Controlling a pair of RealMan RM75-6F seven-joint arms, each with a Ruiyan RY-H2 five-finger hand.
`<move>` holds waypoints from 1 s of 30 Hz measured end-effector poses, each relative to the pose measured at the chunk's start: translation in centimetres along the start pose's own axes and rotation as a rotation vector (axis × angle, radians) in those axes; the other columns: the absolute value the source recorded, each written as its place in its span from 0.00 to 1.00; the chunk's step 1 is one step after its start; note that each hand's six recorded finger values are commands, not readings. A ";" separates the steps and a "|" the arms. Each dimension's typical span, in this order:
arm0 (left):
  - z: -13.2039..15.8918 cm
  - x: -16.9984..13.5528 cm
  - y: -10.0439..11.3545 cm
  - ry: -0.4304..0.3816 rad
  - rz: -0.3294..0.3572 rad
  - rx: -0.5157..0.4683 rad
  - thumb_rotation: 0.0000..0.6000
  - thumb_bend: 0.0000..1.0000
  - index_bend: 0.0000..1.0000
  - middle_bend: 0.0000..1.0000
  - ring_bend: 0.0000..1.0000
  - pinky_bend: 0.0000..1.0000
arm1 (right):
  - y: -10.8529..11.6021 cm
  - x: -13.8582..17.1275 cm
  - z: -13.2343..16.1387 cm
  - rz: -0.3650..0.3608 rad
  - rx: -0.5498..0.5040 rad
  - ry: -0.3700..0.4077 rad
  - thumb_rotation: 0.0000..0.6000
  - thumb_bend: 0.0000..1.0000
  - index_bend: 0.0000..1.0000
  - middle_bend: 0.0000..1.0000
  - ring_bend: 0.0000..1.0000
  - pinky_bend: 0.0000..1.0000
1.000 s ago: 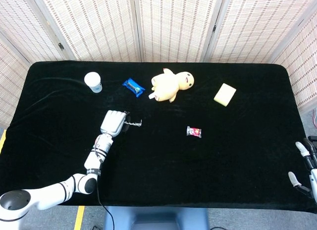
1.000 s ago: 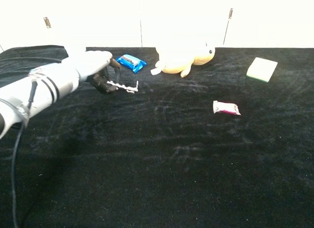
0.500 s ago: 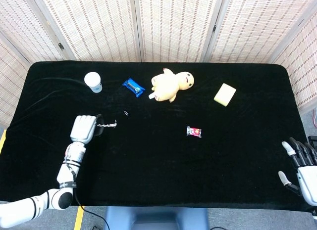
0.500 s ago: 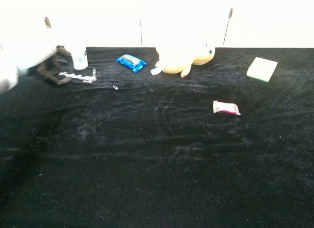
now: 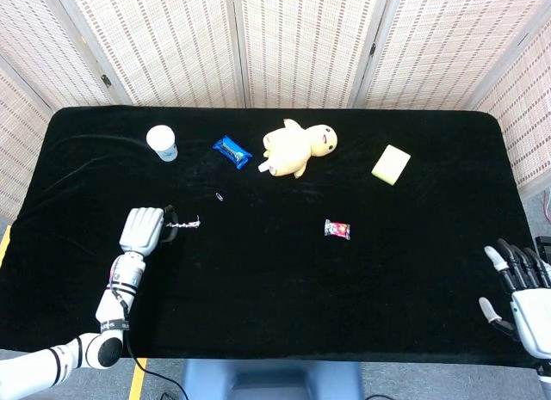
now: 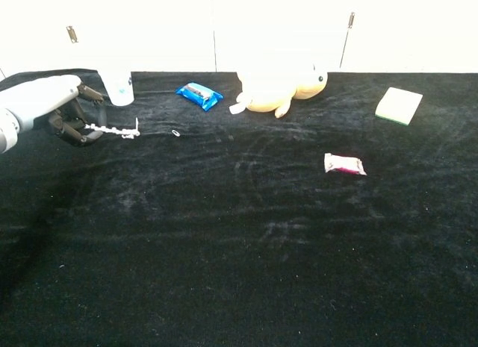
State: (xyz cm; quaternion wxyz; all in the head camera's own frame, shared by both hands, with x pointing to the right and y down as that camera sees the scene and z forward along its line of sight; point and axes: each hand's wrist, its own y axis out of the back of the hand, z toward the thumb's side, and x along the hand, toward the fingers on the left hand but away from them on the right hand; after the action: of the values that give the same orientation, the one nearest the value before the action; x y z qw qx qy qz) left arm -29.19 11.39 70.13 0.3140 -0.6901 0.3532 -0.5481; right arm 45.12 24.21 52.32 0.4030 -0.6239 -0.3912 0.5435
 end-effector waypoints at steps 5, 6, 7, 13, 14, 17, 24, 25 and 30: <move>-0.3 0.2 -0.2 0.007 -0.034 0.020 1.00 0.20 0.14 1.00 1.00 1.00 | -0.1 -0.1 -0.1 0.001 0.000 0.002 1.00 0.36 0.00 0.00 0.00 0.00; -0.3 0.2 -0.1 0.008 -0.036 0.023 1.00 0.18 0.13 1.00 1.00 1.00 | -0.1 -0.1 -0.1 0.001 0.001 0.001 1.00 0.36 0.00 0.00 0.00 0.00; -0.3 0.2 -0.1 0.009 -0.038 0.025 1.00 0.17 0.11 1.00 1.00 1.00 | -0.1 -0.1 -0.1 0.000 0.000 0.001 1.00 0.36 0.00 0.00 0.00 0.00; -0.6 0.2 0.2 0.015 -0.054 0.035 1.00 0.11 0.05 1.00 1.00 1.00 | -0.1 0.0 -0.1 -0.003 0.001 -0.001 1.00 0.36 0.00 0.00 0.00 0.00; -0.6 0.1 0.3 0.013 -0.053 0.036 1.00 0.11 0.04 1.00 1.00 1.00 | -0.1 0.0 -0.1 -0.004 0.002 -0.001 1.00 0.36 0.00 0.00 0.00 0.00; -0.7 -0.1 0.8 0.009 -0.047 0.046 1.00 0.10 0.03 1.00 1.00 1.00 | -0.1 -0.1 -0.1 -0.005 0.004 -0.004 1.00 0.36 0.00 0.00 0.00 0.00; -1.6 -2.3 4.5 0.003 0.059 0.111 1.00 0.10 0.00 1.00 0.98 1.00 | -0.2 -0.2 -0.3 0.001 0.005 -0.011 1.00 0.36 0.00 0.00 0.00 0.00; -1.8 -2.9 5.2 0.005 0.084 0.122 1.00 0.10 0.00 0.98 0.97 1.00 | -0.2 -0.3 -0.3 0.003 0.005 -0.013 1.00 0.36 0.00 0.00 0.00 0.00; -4.8 -8.1 8.8 0.056 0.198 0.163 1.00 0.11 0.00 0.37 0.31 0.38 | -0.6 -0.5 -0.1 0.017 0.011 -0.009 1.00 0.36 0.00 0.00 0.00 0.00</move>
State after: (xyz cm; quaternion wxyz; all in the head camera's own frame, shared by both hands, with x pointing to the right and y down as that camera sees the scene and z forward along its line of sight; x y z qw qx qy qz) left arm -36.32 13.05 59.52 0.4114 -0.6085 0.3825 -0.5605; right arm 45.18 23.92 53.07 0.3998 -0.6225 -0.3847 0.5520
